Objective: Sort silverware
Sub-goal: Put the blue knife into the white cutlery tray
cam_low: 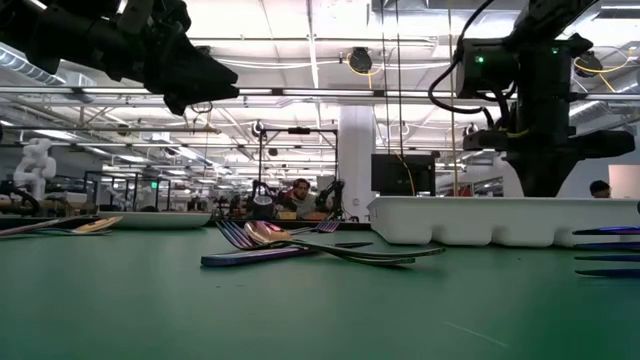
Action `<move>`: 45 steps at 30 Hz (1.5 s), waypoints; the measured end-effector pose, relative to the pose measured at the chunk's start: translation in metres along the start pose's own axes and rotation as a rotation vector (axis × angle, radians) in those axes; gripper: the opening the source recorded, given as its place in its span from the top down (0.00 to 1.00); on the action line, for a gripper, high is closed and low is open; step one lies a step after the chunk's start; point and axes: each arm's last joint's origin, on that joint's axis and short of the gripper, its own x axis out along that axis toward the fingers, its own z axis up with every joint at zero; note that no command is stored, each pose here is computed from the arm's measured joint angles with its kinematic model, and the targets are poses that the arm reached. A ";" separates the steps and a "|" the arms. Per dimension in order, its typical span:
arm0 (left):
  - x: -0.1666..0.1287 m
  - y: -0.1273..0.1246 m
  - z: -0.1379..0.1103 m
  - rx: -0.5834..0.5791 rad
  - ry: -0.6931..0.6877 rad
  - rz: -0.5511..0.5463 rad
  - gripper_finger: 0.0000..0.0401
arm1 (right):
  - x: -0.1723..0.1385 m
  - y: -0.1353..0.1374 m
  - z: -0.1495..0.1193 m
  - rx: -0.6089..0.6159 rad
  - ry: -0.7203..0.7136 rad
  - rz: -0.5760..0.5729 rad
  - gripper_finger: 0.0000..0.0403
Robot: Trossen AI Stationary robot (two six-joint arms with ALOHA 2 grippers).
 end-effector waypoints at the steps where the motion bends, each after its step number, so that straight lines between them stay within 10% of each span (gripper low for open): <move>1: 0.000 0.000 0.000 0.000 0.000 0.000 0.60 | 0.000 0.000 0.000 -0.003 0.000 0.001 0.95; 28: 0.000 0.000 0.000 0.000 0.000 0.003 0.60 | -0.022 0.010 0.003 -0.102 -0.034 0.165 0.72; 45: -0.001 0.002 -0.014 -0.026 0.142 0.027 0.60 | -0.069 0.092 -0.015 -0.677 -0.415 0.892 0.72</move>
